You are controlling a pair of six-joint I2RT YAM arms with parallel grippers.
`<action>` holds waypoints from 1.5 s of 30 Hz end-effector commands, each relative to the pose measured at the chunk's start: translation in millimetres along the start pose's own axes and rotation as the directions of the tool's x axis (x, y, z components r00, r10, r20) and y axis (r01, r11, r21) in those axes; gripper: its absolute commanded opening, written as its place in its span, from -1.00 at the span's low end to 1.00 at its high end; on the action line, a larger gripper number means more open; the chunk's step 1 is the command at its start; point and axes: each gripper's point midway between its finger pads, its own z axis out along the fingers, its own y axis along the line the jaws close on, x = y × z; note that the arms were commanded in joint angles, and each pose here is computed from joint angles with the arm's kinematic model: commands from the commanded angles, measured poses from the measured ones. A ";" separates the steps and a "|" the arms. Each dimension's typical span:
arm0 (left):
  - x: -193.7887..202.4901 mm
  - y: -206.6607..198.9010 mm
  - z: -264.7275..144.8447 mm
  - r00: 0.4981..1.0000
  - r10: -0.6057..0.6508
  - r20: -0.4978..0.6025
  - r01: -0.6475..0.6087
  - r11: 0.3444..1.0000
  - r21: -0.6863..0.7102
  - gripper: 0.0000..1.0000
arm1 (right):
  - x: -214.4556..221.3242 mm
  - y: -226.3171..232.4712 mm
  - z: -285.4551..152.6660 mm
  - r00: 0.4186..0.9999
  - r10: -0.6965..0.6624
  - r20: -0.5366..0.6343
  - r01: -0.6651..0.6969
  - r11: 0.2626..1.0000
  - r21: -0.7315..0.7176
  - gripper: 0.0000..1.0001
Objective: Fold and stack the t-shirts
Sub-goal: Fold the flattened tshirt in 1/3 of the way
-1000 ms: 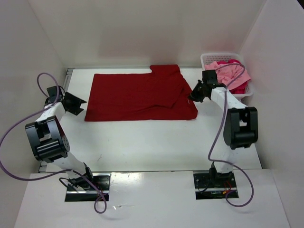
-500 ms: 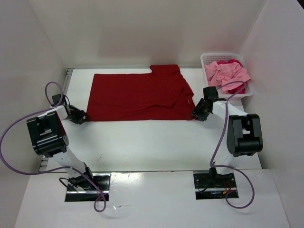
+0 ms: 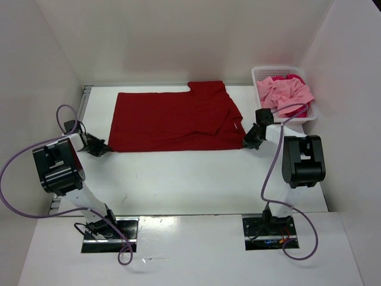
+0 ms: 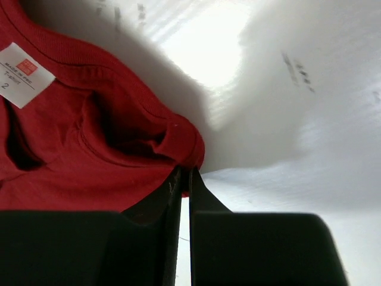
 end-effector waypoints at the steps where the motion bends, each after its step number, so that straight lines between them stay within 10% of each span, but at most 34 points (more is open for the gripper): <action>1: 16.9 22.6 -3.2 0.997 -0.050 -0.066 0.049 0.999 -0.010 -1.00 | 13.9 -39.3 -9.2 0.997 0.079 -0.024 -0.078 0.995 0.055 -0.86; 9: 47.1 57.1 -40.9 0.990 -0.060 -0.128 0.054 0.997 -0.051 -1.00 | 55.9 -52.3 -50.6 0.985 0.138 -0.102 -0.138 0.990 0.005 -0.73; 13: 58.1 47.6 -63.6 0.992 -0.019 -0.126 0.021 1.000 0.020 0.00 | 40.1 -34.5 -82.0 0.990 0.138 -0.030 -0.140 0.986 -0.092 -0.03; 17: 35.8 17.6 -83.6 0.998 0.039 -0.046 -0.035 0.996 0.082 0.28 | 12.8 -7.7 -110.2 0.996 0.078 0.036 -0.071 0.982 -0.176 0.06; 19: 37.6 2.3 -84.2 0.995 0.088 -0.041 -0.084 0.991 0.107 0.28 | 6.0 14.8 -118.7 0.999 0.028 0.046 -0.017 0.972 -0.235 0.06; 24: 64.0 -72.5 -81.5 0.953 0.304 -0.001 -0.293 0.919 0.263 -0.44 | 34.0 82.2 -95.1 0.984 -0.177 -0.011 0.163 0.929 -0.333 -0.88; 26: 77.5 -96.5 -76.5 0.933 0.359 0.014 -0.347 0.891 0.293 -0.67 | 46.9 103.8 -78.3 0.973 -0.232 -0.019 0.208 0.906 -0.369 -0.88; 30: 125.1 -123.3 -50.1 0.890 0.452 -0.066 -0.408 0.852 0.330 -0.79 | 53.4 114.5 -48.1 0.970 -0.236 -0.057 0.198 0.904 -0.378 -0.26; 45: 168.5 -110.6 -24.8 0.856 0.495 -0.148 -0.438 0.848 0.300 -0.74 | 64.3 115.8 -6.7 0.958 -0.268 -0.106 0.215 0.909 -0.357 -0.16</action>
